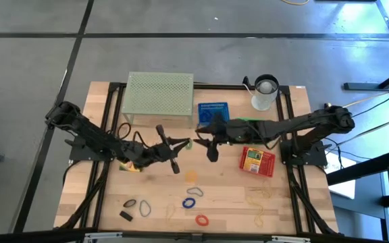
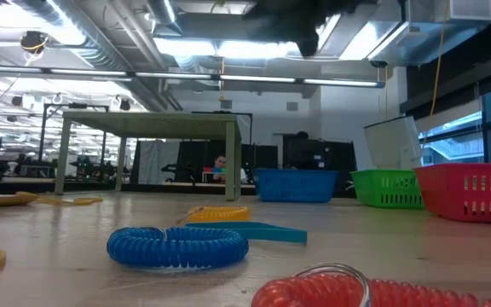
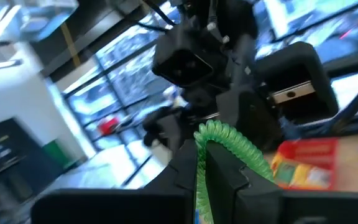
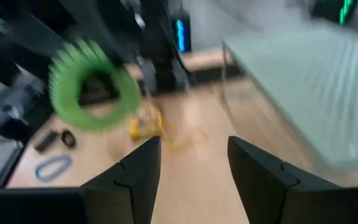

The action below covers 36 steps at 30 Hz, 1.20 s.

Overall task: Pick & Place Office Desk Supplies
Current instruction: Put the green spring keychain into the blue bin

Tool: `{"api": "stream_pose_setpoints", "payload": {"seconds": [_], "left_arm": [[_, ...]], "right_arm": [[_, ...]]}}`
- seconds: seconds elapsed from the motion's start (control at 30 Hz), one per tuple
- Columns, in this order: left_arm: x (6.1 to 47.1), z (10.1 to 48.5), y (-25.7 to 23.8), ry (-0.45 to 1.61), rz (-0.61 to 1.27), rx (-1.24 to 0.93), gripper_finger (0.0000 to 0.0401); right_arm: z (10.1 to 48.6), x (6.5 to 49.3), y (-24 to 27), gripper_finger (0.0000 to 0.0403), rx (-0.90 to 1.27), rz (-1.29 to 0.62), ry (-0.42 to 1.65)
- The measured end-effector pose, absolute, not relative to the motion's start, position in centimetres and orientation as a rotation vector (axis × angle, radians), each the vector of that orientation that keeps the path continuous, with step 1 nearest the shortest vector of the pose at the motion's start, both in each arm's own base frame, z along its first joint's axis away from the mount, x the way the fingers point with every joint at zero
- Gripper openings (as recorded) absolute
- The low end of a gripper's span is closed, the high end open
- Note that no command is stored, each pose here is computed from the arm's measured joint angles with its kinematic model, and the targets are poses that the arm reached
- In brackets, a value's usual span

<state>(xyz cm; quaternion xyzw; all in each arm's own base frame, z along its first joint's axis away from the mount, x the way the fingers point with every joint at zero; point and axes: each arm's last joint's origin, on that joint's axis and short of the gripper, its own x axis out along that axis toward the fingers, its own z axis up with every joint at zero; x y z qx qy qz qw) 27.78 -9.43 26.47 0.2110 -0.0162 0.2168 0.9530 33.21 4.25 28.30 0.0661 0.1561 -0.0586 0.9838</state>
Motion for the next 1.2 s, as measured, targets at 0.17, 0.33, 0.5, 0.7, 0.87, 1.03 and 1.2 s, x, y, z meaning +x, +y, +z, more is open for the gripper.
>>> {"api": "stream_pose_setpoints", "payload": {"seconds": [0.17, 0.33, 0.5, 0.7, 0.87, 1.03, 1.2], "left_arm": [[28.1, 26.8, -9.0, -0.089, 0.373, 0.407, 0.0012], [28.2, 27.0, -8.6, -0.107, 0.387, 0.412, 0.0012], [28.2, 27.2, -8.6, -0.130, 0.347, 0.419, 0.0012], [28.5, 27.2, -7.9, -0.145, 0.318, 0.430, 0.0012], [28.8, 27.3, -7.0, -0.154, 0.322, 0.434, 0.0012], [28.9, 27.4, -6.4, -0.167, 0.312, 0.443, 0.0013], [29.0, 27.5, -5.7, -0.169, 0.350, 0.479, 0.0013]], "right_arm": [[29.3, 33.1, 6.6, 0.0187, 0.020, -0.035, 0.219], [29.4, 32.9, 7.5, 0.0187, 0.010, -0.007, 0.204], [29.6, 32.9, 7.6, 0.0187, 0.009, -0.003, 0.186], [29.9, 33.0, 7.6, 0.0187, 0.000, -0.001, 0.146], [30.0, 33.0, 7.6, 0.0187, 0.004, -0.006, 0.143], [30.0, 33.0, 7.6, 0.0187, 0.004, -0.009, 0.143], [29.9, 33.0, 7.6, 0.0187, 0.006, -0.007, 0.149]]}}
